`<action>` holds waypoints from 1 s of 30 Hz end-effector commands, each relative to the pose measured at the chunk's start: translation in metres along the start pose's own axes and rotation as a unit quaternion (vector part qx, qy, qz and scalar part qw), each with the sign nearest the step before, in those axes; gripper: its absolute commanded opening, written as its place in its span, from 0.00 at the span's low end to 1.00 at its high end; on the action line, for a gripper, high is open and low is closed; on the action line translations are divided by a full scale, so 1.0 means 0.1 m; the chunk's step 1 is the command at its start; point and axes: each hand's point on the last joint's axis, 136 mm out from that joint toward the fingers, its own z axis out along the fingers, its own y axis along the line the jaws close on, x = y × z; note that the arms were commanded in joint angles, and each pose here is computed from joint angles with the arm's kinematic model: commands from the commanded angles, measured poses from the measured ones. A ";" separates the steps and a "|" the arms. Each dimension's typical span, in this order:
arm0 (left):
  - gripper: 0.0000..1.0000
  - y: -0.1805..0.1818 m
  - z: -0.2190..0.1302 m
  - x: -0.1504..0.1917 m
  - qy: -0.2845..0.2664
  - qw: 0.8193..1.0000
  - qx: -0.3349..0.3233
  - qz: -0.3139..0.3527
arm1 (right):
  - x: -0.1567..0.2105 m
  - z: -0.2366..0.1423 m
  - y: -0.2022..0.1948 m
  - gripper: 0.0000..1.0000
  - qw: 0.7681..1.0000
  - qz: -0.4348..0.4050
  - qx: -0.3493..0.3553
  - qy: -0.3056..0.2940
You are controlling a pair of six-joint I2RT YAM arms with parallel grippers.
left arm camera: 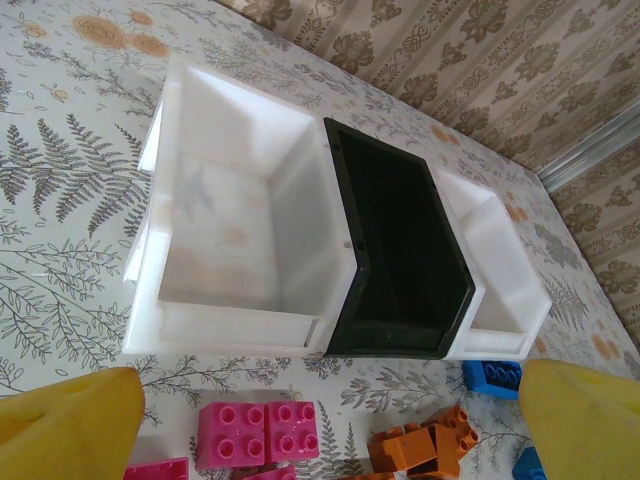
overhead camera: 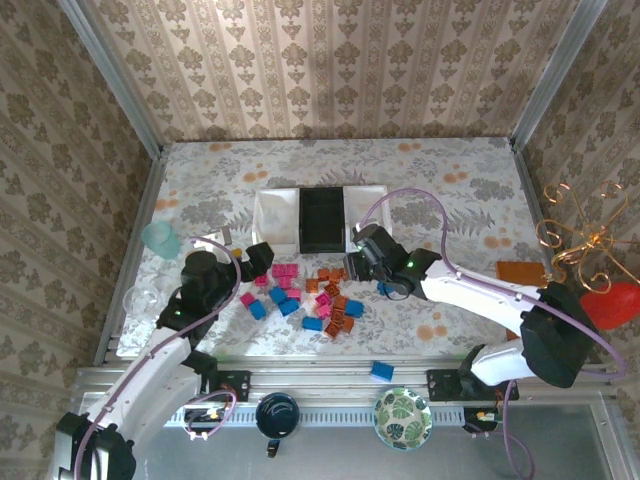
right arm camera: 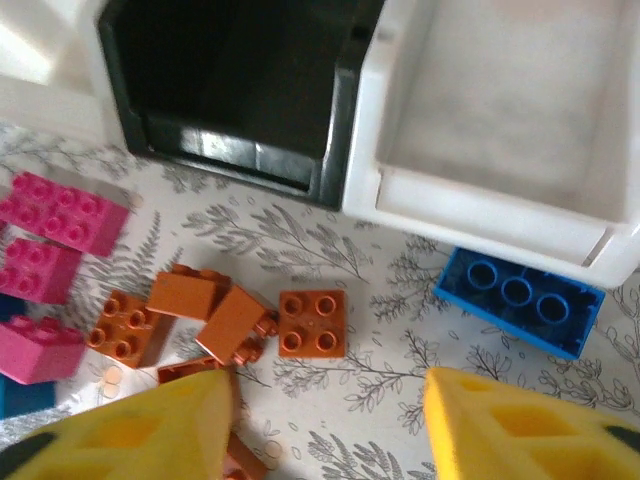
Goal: Sort the legos into containers by color
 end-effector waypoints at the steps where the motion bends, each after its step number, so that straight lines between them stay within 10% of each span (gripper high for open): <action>1: 0.98 -0.05 -0.01 0.03 0.005 1.000 0.012 0.015 | 0.09 -0.09 -0.10 0.64 1.000 -0.001 0.019 0.021; 18: 0.98 -0.03 0.03 0.06 0.004 1.000 0.015 0.018 | 1.91 -0.79 0.08 0.75 0.918 -0.053 -0.041 0.390; 30: 0.99 -0.01 0.07 0.15 0.011 1.000 0.022 0.019 | 2.47 -1.03 0.17 0.89 0.860 -0.047 -0.036 0.507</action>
